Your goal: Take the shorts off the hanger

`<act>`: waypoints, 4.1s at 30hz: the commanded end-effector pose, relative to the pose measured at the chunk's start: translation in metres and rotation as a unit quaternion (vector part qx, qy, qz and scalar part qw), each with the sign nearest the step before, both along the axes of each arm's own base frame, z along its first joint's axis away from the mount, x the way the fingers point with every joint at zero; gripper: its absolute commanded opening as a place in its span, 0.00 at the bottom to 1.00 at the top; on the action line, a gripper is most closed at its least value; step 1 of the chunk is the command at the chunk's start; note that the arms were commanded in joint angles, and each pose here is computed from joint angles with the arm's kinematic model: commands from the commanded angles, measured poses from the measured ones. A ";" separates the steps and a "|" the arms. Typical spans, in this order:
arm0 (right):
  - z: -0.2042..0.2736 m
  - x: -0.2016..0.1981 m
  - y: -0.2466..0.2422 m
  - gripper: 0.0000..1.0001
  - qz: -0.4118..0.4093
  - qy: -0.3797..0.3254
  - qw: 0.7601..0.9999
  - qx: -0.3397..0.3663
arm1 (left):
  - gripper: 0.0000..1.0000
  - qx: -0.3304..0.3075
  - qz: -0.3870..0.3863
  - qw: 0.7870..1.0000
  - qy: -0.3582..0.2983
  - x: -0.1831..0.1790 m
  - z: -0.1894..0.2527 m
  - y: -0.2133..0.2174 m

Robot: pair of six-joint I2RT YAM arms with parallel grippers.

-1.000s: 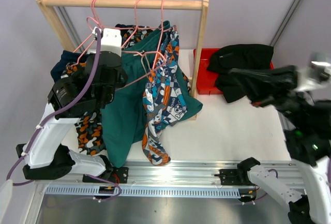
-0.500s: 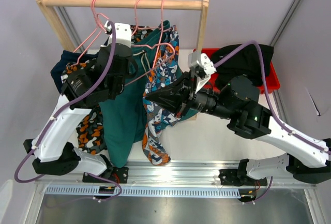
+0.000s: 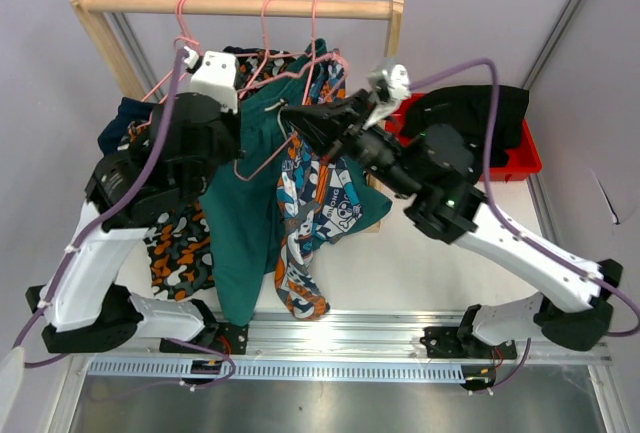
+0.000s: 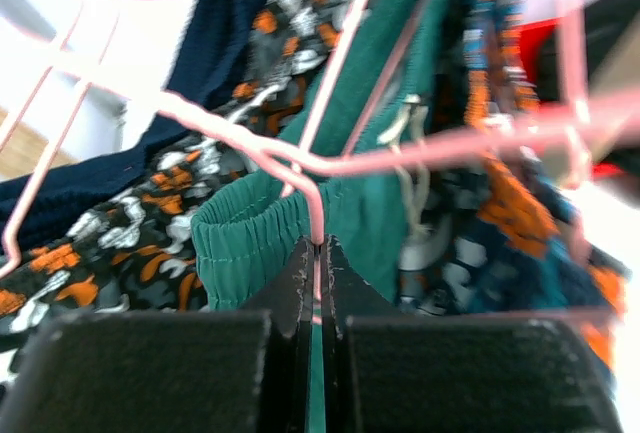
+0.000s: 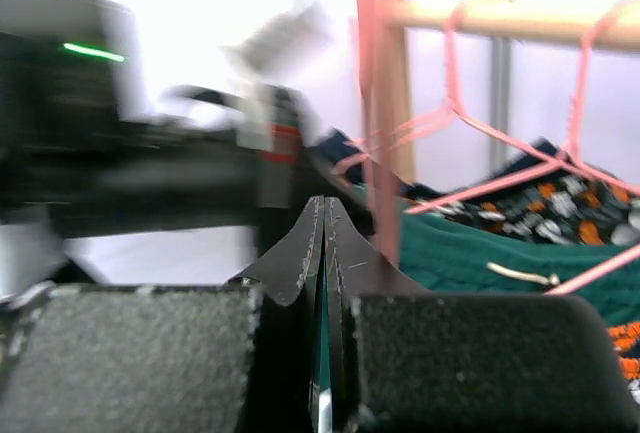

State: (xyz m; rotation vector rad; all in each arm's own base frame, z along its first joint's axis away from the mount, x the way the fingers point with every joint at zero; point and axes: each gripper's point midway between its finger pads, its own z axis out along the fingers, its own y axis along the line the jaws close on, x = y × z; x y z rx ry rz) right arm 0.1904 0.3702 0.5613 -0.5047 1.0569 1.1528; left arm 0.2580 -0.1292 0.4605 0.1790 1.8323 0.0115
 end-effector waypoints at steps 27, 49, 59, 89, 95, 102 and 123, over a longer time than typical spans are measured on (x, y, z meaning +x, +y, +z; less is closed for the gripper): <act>-0.014 0.043 -0.058 0.00 -0.102 0.055 0.991 0.060 | 0.00 -0.184 -0.254 0.947 -0.071 -0.124 0.054 0.017; -0.032 -0.005 -0.154 0.00 -0.137 0.089 0.981 0.106 | 0.00 -0.137 -0.112 0.984 0.016 -0.101 -0.037 0.048; -0.041 -0.014 -0.171 0.00 -0.141 0.096 0.979 0.114 | 0.00 -0.110 -0.100 0.989 0.000 -0.052 -0.010 0.000; -0.079 -0.036 -0.229 0.00 -0.171 0.119 0.969 0.134 | 0.00 -0.078 -0.100 0.991 -0.043 0.112 0.039 -0.113; -0.090 -0.036 -0.231 0.00 -0.171 0.127 0.967 0.140 | 0.00 -0.067 -0.078 0.995 -0.009 0.113 0.012 -0.100; -0.093 -0.037 -0.225 0.00 -0.156 0.136 0.968 0.141 | 0.02 -0.078 -0.060 0.995 -0.018 0.092 0.020 -0.075; -0.077 -0.039 -0.213 0.99 -0.135 0.148 0.972 0.122 | 0.79 -0.170 -0.214 0.960 -0.066 0.000 0.086 -0.070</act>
